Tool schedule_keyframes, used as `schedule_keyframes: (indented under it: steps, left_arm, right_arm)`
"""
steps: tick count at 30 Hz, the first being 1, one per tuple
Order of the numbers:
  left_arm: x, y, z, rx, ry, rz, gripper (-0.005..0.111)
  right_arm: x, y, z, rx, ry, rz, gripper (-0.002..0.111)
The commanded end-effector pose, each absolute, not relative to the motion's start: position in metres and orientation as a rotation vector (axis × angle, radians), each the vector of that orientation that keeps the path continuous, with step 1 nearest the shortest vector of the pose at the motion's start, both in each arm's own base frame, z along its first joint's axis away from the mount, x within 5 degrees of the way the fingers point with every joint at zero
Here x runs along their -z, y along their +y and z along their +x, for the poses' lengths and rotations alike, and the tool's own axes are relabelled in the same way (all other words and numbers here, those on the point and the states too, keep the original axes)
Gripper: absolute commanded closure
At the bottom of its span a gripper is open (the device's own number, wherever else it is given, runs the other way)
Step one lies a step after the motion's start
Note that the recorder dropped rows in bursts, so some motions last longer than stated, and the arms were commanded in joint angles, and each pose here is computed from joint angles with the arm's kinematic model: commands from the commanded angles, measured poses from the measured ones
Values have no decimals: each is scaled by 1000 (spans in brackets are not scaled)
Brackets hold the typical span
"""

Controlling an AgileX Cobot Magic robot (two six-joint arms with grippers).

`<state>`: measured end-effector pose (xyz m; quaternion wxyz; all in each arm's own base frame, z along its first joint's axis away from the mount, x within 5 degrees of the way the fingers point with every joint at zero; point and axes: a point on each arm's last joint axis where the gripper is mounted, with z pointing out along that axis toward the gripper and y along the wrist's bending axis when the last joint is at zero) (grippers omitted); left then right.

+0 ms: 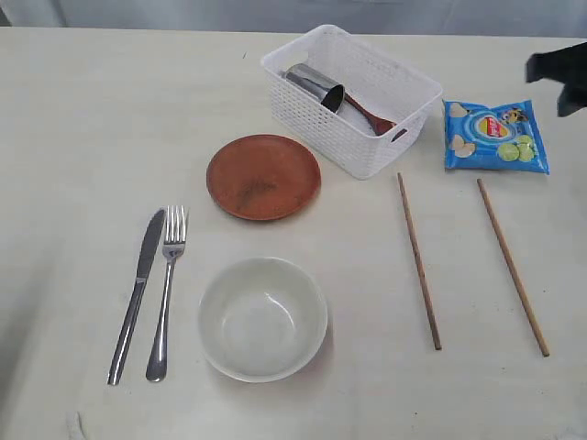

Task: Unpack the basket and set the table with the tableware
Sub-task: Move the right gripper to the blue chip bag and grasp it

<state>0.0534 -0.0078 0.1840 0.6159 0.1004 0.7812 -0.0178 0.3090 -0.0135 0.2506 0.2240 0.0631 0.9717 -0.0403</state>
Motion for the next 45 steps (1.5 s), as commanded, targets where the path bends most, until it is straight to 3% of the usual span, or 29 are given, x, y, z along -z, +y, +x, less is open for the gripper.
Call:
schedule_keyframes:
  steps: [1, 11, 17, 33, 35, 40, 45]
  left_arm:
    - [-184, -8, 53, 42, 1791, 227, 107]
    - [-184, -8, 53, 42, 1791, 227, 107]
    - [-184, -8, 53, 42, 1791, 227, 107]
    - [-184, -8, 53, 42, 1791, 227, 107]
    - [-184, -8, 53, 42, 1791, 227, 107]
    - [-184, -8, 53, 42, 1791, 227, 107]
    - [-184, -8, 53, 42, 1791, 227, 107]
  right_arm:
    - [-223, -66, 331, -278, 2737, 433, 62]
    - [-163, -96, 389, -541, 2763, 234, 62]
    - [-153, -106, 415, -502, 2734, 175, 62]
    - [-116, -93, 424, -652, 2805, 28, 62]
    - [-115, -90, 424, -650, 2815, 8, 69]
    - [-116, -87, 422, -675, 2828, -41, 109]
    - [-142, -86, 421, -648, 2783, -72, 109]
